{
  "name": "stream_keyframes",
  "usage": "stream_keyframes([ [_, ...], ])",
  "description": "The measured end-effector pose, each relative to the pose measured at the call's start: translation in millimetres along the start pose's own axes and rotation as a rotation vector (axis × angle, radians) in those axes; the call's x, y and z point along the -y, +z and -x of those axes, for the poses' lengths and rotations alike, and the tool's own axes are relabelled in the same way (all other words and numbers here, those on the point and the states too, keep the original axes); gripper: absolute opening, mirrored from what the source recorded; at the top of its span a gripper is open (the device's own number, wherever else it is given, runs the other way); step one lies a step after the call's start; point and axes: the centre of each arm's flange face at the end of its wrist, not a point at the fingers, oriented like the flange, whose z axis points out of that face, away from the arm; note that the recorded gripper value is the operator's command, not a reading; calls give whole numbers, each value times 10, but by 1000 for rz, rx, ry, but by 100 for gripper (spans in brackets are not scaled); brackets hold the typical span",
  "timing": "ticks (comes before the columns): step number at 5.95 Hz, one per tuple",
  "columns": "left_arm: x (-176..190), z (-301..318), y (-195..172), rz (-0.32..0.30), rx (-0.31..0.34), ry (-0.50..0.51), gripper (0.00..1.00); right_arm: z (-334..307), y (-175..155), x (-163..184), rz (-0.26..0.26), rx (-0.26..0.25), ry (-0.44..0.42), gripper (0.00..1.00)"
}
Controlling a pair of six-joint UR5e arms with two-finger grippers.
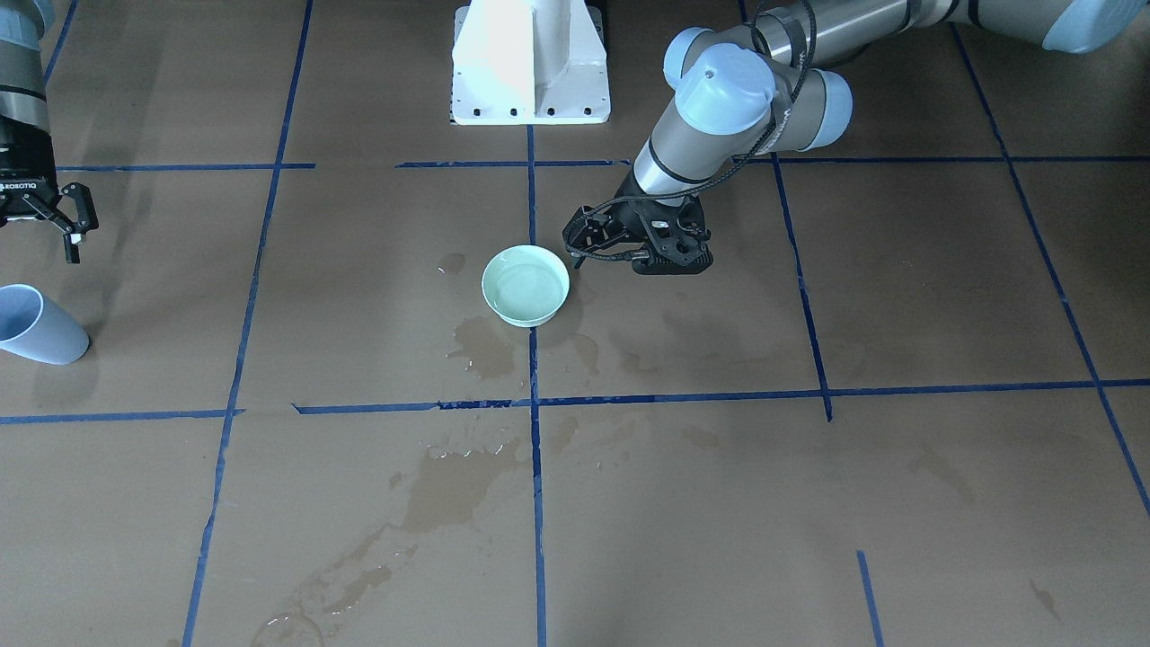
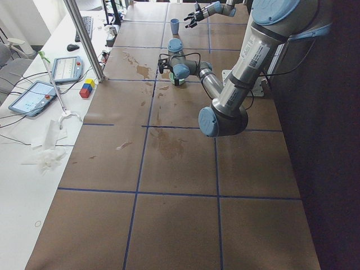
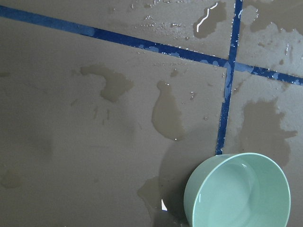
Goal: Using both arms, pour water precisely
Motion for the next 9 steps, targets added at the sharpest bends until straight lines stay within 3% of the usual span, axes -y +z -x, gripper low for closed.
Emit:
stream_keyframes([
  [3,-2,3,6,1,1,-1,99,57,100,-105,-67,6,88,100],
  [6,1,4,-2,0,0,-1,99,90,223,-237,-82,13,107,100],
  [9,-3,0,-17,-2,-3,0,99,-15,351,-125,-103,-21,127,100],
])
